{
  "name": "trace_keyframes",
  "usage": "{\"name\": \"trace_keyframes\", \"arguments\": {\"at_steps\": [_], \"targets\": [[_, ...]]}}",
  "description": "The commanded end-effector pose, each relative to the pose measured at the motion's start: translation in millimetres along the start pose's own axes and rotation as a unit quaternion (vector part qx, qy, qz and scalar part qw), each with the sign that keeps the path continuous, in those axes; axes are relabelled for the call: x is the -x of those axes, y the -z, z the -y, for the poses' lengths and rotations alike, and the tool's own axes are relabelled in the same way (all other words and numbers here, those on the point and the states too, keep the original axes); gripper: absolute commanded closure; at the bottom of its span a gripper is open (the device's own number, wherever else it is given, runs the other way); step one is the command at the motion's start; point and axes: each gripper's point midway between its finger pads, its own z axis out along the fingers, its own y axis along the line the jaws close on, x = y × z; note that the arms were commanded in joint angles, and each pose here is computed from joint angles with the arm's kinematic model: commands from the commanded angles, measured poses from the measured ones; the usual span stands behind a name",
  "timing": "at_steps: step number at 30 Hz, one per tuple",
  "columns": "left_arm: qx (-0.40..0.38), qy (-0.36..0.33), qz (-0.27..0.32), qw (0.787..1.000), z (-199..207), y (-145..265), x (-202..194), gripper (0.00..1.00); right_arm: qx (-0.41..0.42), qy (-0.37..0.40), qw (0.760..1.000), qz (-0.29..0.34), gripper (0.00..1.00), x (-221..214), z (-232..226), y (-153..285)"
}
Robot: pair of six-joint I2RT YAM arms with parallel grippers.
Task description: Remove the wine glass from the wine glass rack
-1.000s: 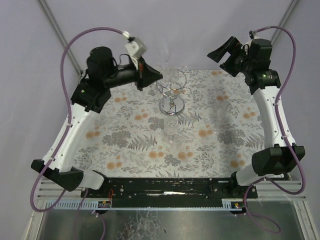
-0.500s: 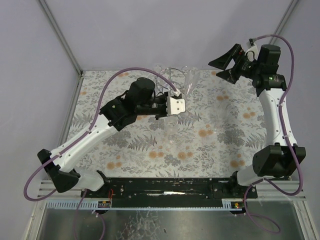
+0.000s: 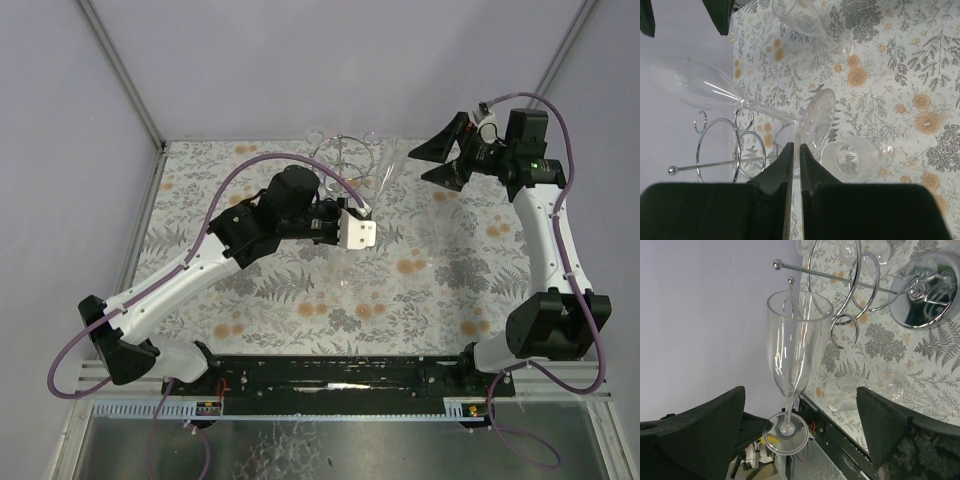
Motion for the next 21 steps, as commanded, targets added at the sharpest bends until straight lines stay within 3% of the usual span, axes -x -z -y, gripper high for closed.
{"name": "trace_keyframes", "arguments": {"at_steps": [1, 14, 21], "targets": [[0.034, -0.053, 0.04, 0.997, -15.4, 5.5, 26.9, 1.0, 0.032, 0.024, 0.999, -0.029, 0.01, -11.6, -20.3, 1.0], [0.015, -0.064, 0.052, 0.997, 2.0, 0.2, 38.0, 1.0, 0.023, 0.03, 0.997, -0.065, 0.0, -21.7, -18.7, -26.3], [0.014, -0.067, 0.05, 0.996, 5.1, 2.3, 36.8, 1.0, -0.011, 0.032, 0.998, -0.058, 0.1, -16.3, -12.0, -25.8]]}}
